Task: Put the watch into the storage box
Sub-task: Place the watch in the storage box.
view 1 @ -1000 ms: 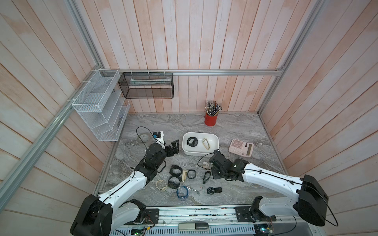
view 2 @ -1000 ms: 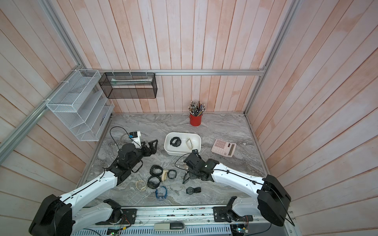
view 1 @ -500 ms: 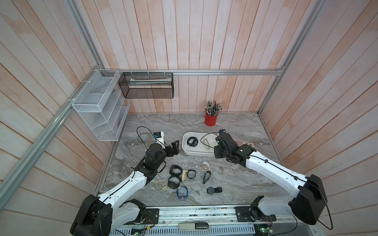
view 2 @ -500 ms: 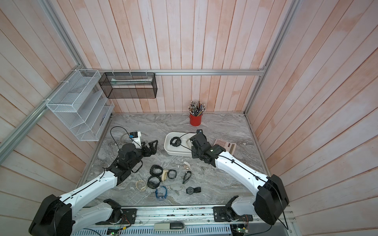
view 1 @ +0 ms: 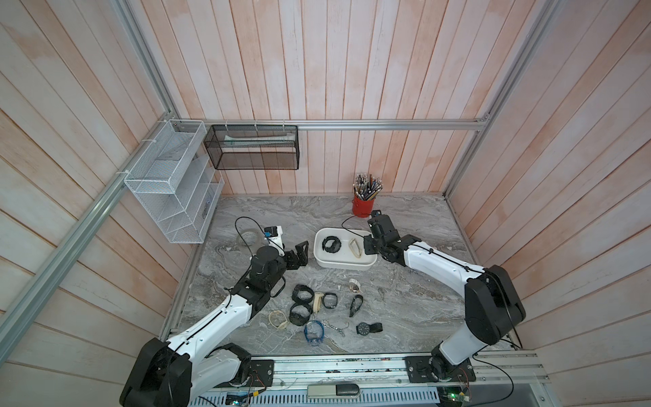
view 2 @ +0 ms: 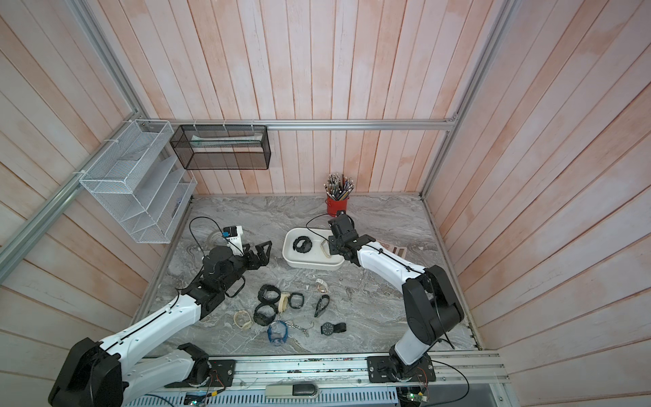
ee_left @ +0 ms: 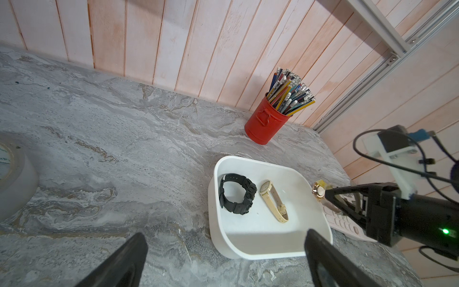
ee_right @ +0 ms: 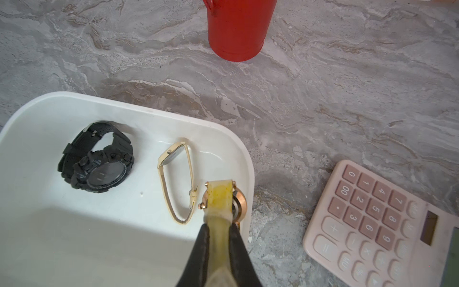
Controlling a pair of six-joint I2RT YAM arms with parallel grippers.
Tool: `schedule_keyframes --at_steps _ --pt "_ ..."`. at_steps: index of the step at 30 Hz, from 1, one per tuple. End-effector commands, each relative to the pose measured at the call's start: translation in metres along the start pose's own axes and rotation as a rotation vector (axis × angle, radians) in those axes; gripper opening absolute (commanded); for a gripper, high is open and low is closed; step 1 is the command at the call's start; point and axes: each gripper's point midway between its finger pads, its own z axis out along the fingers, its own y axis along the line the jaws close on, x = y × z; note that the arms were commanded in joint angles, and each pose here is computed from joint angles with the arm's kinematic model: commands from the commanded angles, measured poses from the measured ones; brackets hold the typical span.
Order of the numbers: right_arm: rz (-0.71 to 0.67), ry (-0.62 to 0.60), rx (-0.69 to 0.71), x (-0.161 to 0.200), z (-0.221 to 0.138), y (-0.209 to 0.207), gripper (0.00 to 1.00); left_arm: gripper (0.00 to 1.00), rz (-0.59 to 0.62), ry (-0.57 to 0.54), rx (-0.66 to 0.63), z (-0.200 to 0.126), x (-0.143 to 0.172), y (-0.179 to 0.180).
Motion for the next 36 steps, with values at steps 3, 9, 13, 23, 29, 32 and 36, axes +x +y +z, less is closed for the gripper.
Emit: schedule_keyframes --at_steps 3,9,13,23,29,32,36 --pt "-0.019 -0.028 -0.042 -0.014 0.016 0.013 0.12 1.0 0.003 -0.022 0.018 -0.006 -0.011 -0.006" --pt "-0.03 0.002 -0.021 -0.001 0.039 0.012 0.12 1.0 0.008 -0.021 0.016 -0.008 -0.012 -0.006" --pt "-0.028 0.021 -0.012 0.008 0.052 0.011 0.13 1.0 0.012 -0.031 0.015 -0.009 -0.017 -0.008" --pt "-0.01 0.04 0.013 0.018 0.074 0.008 0.16 0.99 0.037 -0.004 0.017 0.0 -0.014 -0.01" --pt "-0.008 0.012 -0.005 0.007 0.066 0.011 0.4 1.0 0.041 -0.002 0.017 0.002 -0.014 -0.01" --pt "-0.001 -0.027 -0.025 -0.01 0.052 0.013 0.54 1.0 0.042 0.001 0.02 0.003 -0.014 -0.011" --pt "0.004 -0.089 -0.05 -0.037 0.028 0.017 0.67 0.99 0.047 0.003 0.031 0.005 -0.015 -0.014"
